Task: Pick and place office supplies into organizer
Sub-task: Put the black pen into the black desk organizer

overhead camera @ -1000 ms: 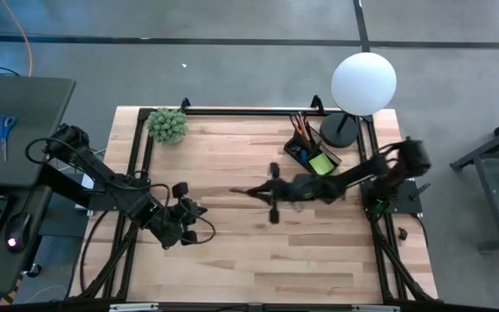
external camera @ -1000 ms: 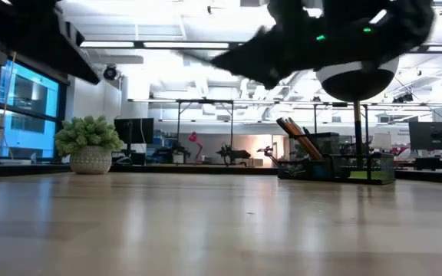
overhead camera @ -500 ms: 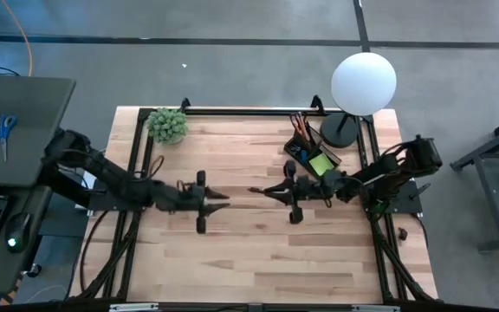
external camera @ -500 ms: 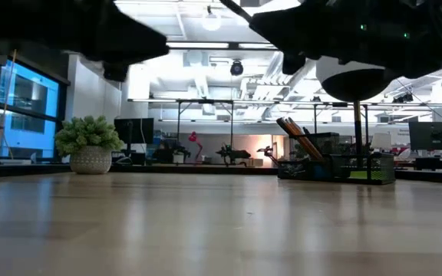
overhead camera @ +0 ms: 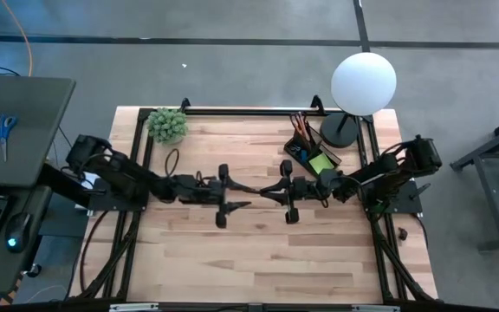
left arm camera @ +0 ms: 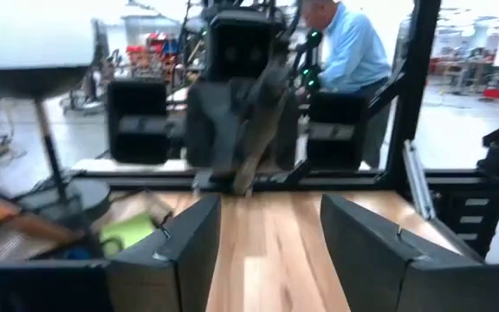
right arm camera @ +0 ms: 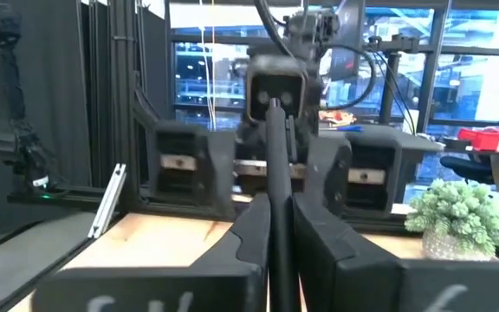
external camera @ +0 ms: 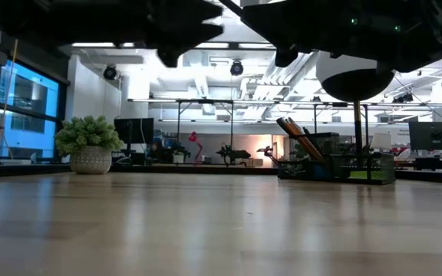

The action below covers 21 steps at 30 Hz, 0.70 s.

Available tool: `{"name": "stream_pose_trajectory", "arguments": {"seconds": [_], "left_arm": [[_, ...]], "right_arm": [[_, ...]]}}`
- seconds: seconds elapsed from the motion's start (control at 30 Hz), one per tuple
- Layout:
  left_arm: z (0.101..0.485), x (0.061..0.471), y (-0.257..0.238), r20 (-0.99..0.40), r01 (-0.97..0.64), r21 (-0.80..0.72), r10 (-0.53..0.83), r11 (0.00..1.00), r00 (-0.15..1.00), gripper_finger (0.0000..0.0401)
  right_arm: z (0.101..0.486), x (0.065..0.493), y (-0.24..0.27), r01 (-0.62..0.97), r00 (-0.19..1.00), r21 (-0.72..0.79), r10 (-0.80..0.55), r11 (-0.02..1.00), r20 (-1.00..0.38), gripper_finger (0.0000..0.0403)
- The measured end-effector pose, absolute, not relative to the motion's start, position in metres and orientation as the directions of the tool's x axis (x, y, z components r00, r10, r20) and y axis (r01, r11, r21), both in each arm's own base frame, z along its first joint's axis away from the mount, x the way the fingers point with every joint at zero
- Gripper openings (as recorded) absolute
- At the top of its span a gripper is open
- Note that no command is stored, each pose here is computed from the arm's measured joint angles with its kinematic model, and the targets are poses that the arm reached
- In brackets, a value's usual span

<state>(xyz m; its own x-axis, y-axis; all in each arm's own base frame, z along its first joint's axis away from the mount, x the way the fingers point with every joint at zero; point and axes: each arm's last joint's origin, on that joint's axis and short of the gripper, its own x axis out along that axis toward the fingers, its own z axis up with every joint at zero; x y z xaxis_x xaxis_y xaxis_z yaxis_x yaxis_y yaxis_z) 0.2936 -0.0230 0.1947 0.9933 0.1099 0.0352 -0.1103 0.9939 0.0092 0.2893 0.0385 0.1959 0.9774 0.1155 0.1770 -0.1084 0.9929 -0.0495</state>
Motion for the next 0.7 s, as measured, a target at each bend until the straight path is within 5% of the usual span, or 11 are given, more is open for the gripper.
{"name": "stream_pose_trajectory", "arguments": {"seconds": [0.3,0.7], "left_arm": [[0.2063,0.3079,-0.0248,0.073,-0.098,0.032,0.095,0.995,0.993,0.0151],[0.2064,0.3079,-0.0235,0.076,-0.135,0.03,0.133,0.99,0.988,0.0047]], "right_arm": [[0.193,0.2903,0.0375,-0.105,0.984,-0.05,0.111,0.993,0.142,0.0029],[0.1892,0.2911,0.0374,-0.095,0.99,-0.05,0.1,0.994,0.098,0.0029]]}}
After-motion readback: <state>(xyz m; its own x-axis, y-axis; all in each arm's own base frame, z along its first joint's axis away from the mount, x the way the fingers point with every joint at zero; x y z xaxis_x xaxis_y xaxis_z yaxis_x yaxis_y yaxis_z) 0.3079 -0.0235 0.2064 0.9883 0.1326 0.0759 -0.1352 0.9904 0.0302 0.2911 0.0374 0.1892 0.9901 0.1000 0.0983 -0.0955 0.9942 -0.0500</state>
